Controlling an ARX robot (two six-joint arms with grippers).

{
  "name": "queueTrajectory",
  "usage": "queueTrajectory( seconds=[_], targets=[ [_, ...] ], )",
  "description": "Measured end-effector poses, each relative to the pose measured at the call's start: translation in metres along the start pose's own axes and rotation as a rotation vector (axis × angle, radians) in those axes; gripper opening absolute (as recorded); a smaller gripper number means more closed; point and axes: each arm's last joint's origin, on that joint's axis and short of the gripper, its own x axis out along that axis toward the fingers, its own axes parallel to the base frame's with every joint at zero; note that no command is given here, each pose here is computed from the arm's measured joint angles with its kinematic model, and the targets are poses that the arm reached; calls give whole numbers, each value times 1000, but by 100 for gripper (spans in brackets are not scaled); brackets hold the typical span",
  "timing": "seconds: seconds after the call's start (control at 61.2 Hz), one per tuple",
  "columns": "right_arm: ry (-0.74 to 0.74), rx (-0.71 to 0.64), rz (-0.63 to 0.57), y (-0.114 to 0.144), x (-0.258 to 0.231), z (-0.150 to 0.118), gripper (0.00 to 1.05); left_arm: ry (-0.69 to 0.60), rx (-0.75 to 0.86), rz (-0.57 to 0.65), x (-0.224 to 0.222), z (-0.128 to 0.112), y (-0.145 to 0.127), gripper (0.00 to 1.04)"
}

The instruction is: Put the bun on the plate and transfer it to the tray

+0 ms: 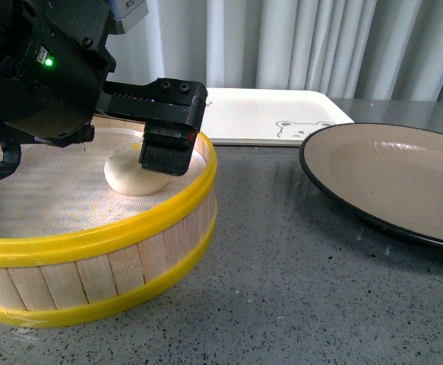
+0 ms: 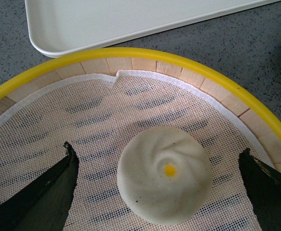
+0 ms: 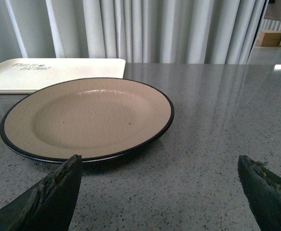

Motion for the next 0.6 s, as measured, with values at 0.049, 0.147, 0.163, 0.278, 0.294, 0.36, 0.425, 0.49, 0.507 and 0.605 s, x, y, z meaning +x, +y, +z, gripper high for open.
queueTrajectory(
  seconds=[0.049,0.147,0.163,0.278,0.294,0.36,0.425,0.49,0.507,0.605],
  targets=[
    [0,0,0,0,0,0,96,0,0,0,0,0,0,98],
    [0,0,0,0,0,0,96,1,1,-6,0,0,-1,98],
    [0,0,0,0,0,0,96,2,1,-6,0,0,-1,98],
    [0,0,0,0,0,0,96,4,1,-7,0,-1,-1,97],
    [0,0,0,0,0,0,96,5,1,-7,0,-1,-1,93],
    [0,0,0,0,0,0,96,7,1,-7,1,-2,-1,81],
    [0,0,0,0,0,0,96,10,1,-9,1,-3,-1,68],
    [0,0,0,0,0,0,96,10,1,-10,1,-3,-1,58],
    [0,0,0,0,0,0,96,10,1,-10,1,-3,-1,56],
    [0,0,0,0,0,0,96,10,0,-10,1,-3,-1,40]
  ],
)
